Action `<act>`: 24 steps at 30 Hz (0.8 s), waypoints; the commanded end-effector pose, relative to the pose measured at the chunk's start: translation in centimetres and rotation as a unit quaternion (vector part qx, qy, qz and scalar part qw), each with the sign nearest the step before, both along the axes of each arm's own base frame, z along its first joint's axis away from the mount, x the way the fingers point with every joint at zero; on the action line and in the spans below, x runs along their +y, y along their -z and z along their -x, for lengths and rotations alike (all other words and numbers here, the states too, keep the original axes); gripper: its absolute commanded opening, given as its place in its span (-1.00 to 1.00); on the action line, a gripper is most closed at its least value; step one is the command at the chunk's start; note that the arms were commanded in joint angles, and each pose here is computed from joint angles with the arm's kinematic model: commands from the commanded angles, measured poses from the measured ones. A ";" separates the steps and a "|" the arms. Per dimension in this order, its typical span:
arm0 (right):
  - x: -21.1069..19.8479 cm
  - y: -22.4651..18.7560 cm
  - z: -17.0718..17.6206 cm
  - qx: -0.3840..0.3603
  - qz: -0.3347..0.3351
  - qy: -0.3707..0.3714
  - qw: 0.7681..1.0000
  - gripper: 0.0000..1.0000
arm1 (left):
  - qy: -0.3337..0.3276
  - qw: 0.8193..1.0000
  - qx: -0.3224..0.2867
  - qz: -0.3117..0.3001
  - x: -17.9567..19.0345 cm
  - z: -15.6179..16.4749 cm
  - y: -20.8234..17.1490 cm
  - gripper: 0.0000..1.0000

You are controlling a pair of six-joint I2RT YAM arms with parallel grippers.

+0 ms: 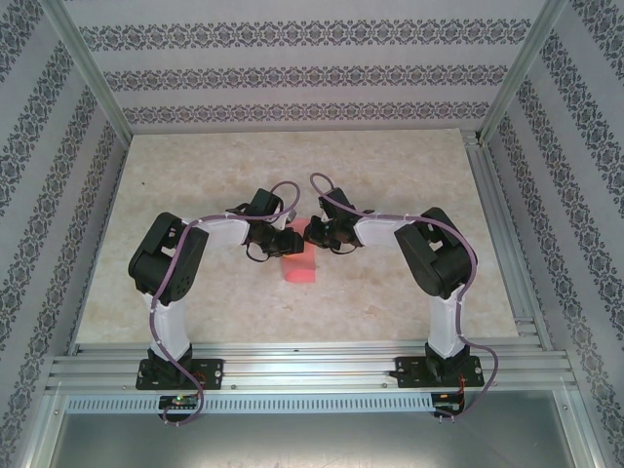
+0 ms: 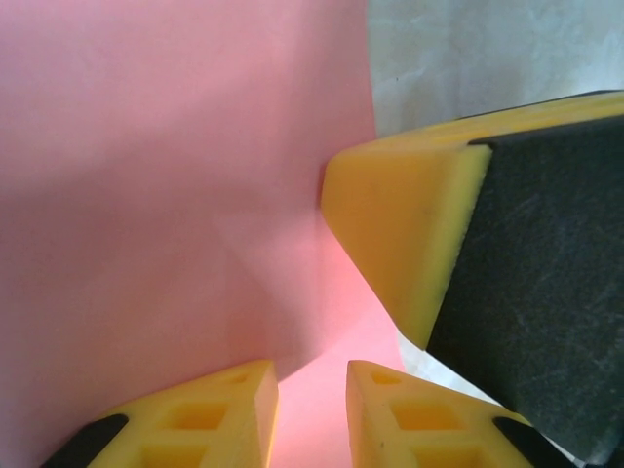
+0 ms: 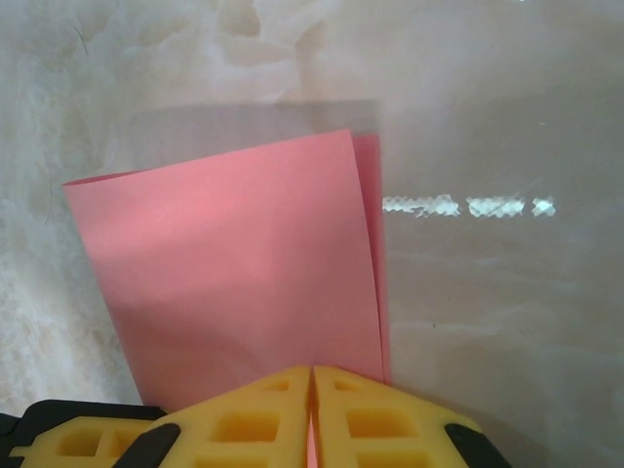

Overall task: Fold a paper plane with a square sheet of paper (fold left side to right side)
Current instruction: Hold the square sheet of paper at the center of the table, then first fold the square sheet of paper in half at the center of the table.

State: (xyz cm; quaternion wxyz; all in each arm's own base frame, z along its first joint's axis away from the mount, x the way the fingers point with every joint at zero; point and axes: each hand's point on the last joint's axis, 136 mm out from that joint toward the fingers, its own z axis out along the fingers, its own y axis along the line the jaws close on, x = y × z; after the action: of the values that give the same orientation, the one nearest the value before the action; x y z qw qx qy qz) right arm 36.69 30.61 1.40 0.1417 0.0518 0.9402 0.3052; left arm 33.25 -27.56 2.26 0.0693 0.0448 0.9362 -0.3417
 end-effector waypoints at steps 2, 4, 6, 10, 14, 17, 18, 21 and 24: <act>-2.8 4.1 2.2 0.049 0.085 -0.011 0.995 -0.79 | 0.010 0.999 0.009 -0.032 0.7 1.3 2.3 -0.38; -3.3 4.6 2.5 0.054 0.100 -0.014 0.993 -0.79 | 0.013 1.000 0.005 -0.027 0.7 1.5 1.7 -0.36; -3.7 5.0 2.7 0.056 0.114 -0.015 0.992 -0.79 | 0.019 1.000 0.004 -0.022 0.7 2.0 1.4 -0.34; -4.1 5.4 2.8 0.059 0.128 -0.017 0.990 -0.79 | 0.036 0.999 0.008 -0.011 0.7 3.2 1.2 -0.31; -4.3 5.7 2.8 0.061 0.135 -0.017 0.989 -0.79 | 0.051 0.999 0.013 -0.002 0.9 4.6 1.4 -0.30; -4.4 5.8 2.8 0.061 0.138 -0.017 0.988 -0.80 | 0.052 0.998 0.017 -0.002 1.2 5.3 1.5 -0.30; -4.5 5.8 2.9 0.061 0.141 -0.017 0.988 -0.79 | 0.052 0.999 0.018 -0.002 1.3 5.5 1.5 -0.30; -4.7 5.8 2.8 0.060 0.147 -0.017 0.987 -0.79 | 0.053 0.998 0.020 0.004 1.4 6.1 1.3 -0.30; -4.8 5.7 2.8 0.059 0.152 -0.018 0.986 -0.79 | 0.053 0.998 0.023 0.003 1.7 6.7 1.2 -0.30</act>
State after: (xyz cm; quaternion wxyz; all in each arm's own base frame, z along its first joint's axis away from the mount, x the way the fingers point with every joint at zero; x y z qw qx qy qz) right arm 36.60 30.25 1.13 0.1391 0.0157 0.9519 0.2724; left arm 30.35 -27.04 2.75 0.0923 0.0914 0.9214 -0.3662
